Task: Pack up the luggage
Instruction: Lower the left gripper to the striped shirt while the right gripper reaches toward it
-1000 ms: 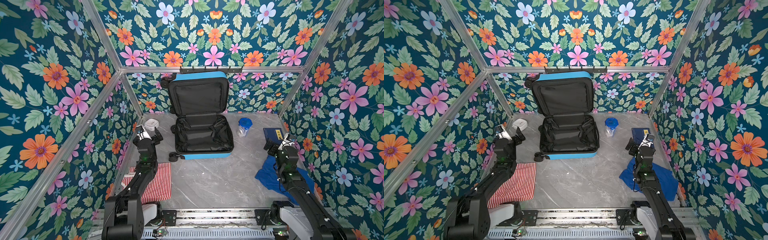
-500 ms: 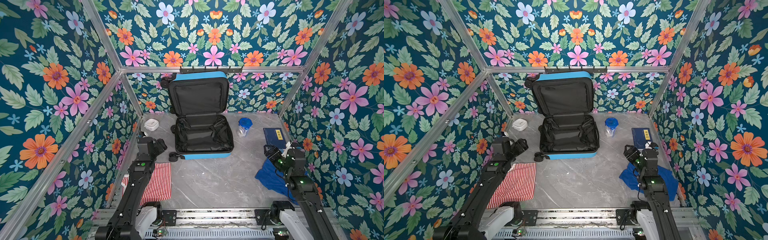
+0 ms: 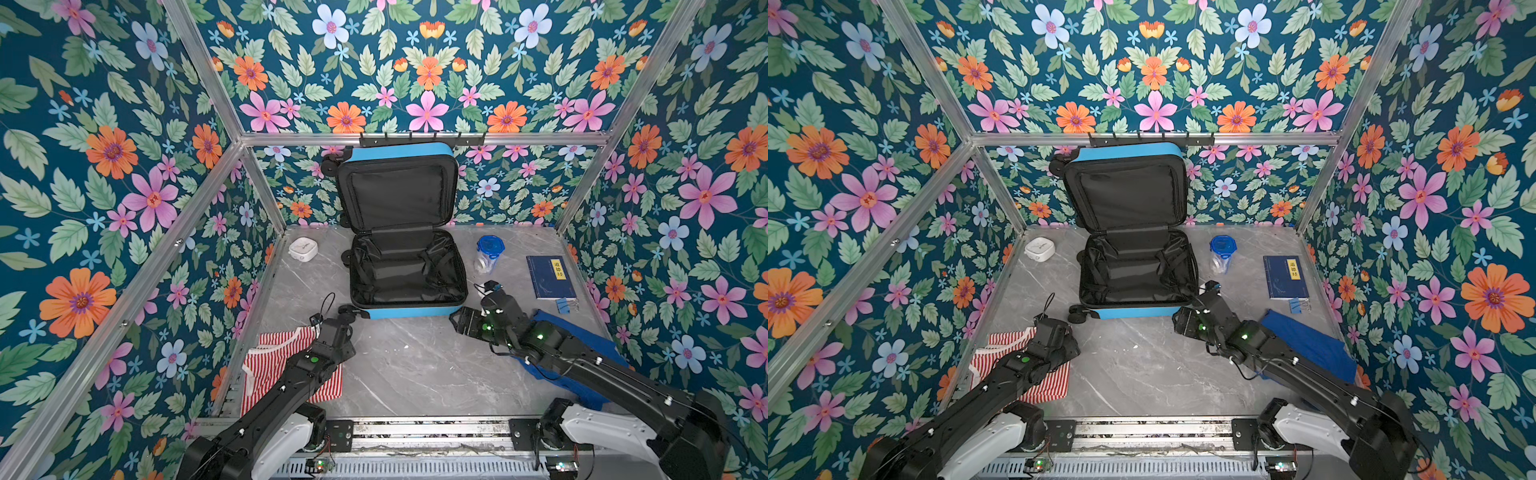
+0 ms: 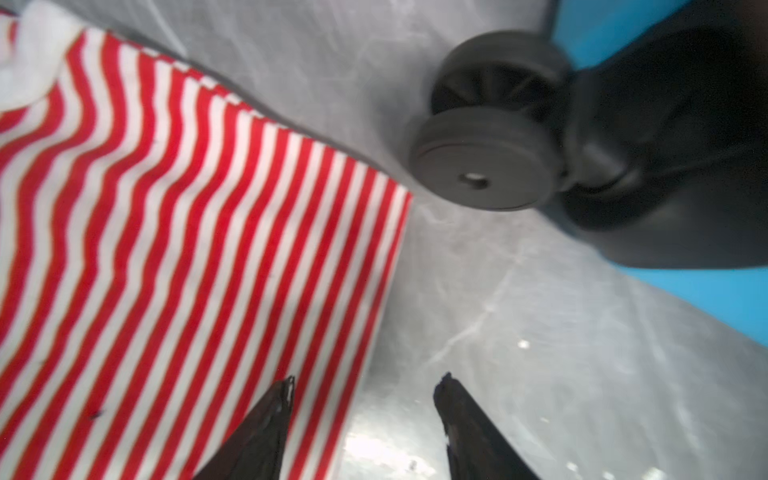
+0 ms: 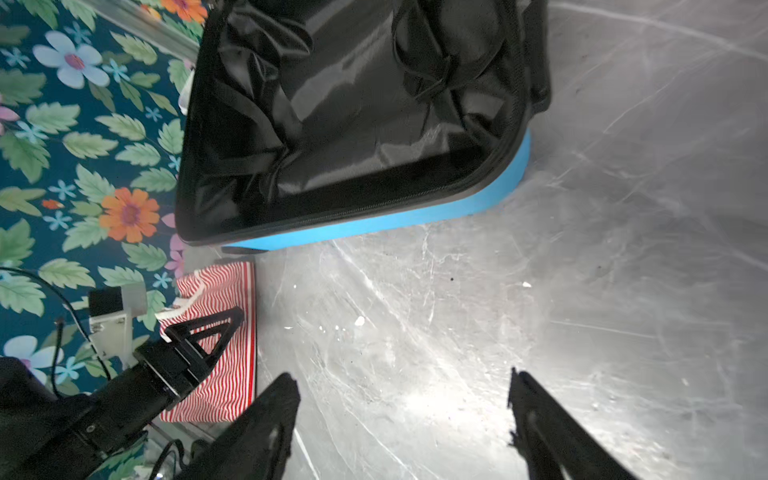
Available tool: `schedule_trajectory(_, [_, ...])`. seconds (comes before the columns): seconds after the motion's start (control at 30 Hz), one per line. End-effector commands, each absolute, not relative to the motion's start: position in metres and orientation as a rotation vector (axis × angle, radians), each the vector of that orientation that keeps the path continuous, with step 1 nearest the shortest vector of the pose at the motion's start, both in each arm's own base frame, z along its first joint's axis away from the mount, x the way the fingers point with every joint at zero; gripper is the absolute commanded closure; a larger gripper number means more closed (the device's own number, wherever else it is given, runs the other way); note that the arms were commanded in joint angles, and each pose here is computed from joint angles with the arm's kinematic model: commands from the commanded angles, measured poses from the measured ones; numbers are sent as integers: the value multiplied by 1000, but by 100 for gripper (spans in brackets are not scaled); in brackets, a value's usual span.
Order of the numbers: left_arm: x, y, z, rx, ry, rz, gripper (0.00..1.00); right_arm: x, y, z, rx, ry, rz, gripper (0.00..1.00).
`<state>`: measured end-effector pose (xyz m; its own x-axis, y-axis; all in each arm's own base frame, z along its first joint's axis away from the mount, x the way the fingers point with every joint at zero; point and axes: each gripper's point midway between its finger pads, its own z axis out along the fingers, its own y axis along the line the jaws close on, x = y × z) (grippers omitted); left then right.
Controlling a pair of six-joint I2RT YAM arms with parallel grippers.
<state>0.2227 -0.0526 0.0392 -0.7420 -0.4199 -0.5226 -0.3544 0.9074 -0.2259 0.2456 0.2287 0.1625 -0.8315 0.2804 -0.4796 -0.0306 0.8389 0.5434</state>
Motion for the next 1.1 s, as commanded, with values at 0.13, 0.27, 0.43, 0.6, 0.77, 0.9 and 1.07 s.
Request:
schedule_trajectory(0.13, [221, -50, 25, -564, 2498, -112, 45, 257, 254, 164, 202, 2449, 765, 21])
schedule_trajectory(0.27, [216, -55, 16, -569, 2517, -147, 56, 259, 254, 169, 207, 2435, 762, 21])
schedule_trajectory(0.43, [212, -61, 10, -562, 2545, -196, 72, 260, 249, 172, 219, 2421, 741, 20])
schedule_trajectory(0.6, [208, -70, 5, -531, 2585, -248, 98, 260, 246, 173, 232, 2419, 728, 20])
schedule_trajectory(0.77, [205, -89, 9, -470, 2607, -343, 100, 261, 241, 176, 239, 2411, 706, 20])
schedule_trajectory(0.9, [204, -105, 16, -420, 2607, -413, 100, 259, 238, 177, 236, 2429, 678, 19])
schedule_trajectory(1.07, [205, -132, 29, -341, 2586, -510, 100, 256, 233, 175, 252, 2437, 658, 19])
